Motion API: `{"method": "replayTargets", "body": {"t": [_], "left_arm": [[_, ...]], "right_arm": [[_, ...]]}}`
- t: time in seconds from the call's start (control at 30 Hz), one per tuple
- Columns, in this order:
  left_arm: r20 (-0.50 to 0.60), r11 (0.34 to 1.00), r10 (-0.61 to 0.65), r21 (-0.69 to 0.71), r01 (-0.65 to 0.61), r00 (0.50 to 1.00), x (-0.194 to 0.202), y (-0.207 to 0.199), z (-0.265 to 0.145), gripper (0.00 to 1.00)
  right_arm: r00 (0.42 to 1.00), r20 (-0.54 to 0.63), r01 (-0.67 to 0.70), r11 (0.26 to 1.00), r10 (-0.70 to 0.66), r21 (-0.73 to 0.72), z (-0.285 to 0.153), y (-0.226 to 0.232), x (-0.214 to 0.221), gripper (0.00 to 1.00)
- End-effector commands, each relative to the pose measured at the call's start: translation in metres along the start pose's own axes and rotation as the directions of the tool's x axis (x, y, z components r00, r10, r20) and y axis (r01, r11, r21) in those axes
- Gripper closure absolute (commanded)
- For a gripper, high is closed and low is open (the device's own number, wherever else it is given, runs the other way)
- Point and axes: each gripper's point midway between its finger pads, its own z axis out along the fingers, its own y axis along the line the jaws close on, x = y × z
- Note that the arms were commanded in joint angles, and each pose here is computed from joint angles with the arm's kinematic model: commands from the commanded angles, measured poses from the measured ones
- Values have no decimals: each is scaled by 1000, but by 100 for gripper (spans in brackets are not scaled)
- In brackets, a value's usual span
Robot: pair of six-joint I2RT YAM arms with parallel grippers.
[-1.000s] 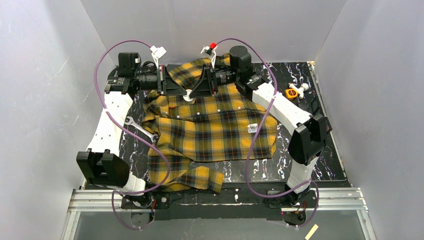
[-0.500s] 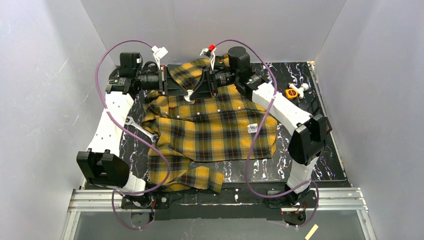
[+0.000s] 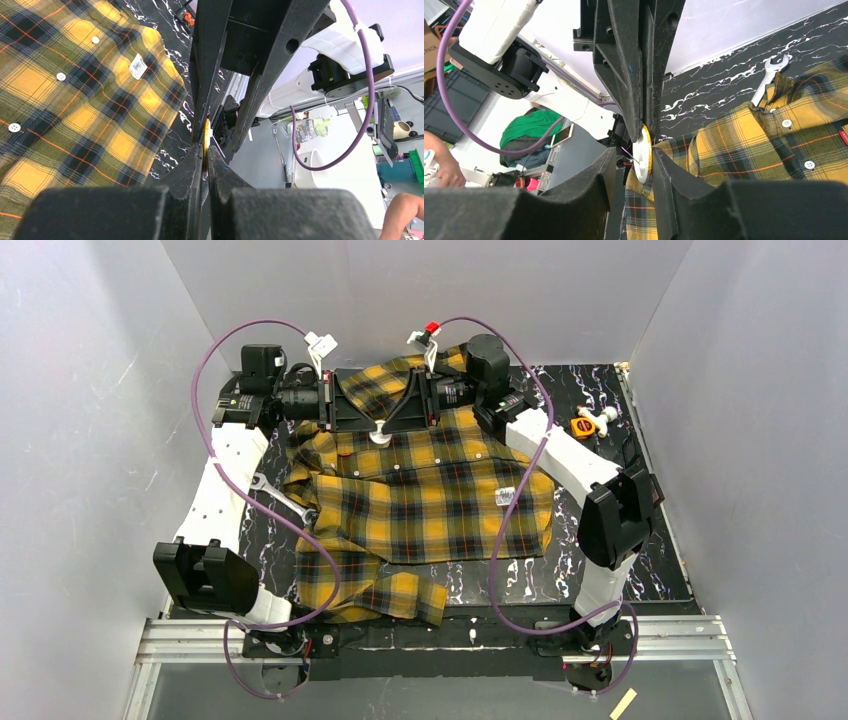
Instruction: Remove the brooch from the garment
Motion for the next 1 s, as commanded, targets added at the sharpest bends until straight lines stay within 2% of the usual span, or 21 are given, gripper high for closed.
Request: {"method": "replayTargets", "body": {"t": [0.0,0.97], "left_arm": [[13,997,66,28,-67,998,0,-22,-6,100],[9,996,75,39,-75,997,-1,-25,-3,100]], "right_arm": [[997,36,68,997,-66,-46,-6,27,-19,61],[997,14,70,998,-70,2,-1,13,-14,64]]}}
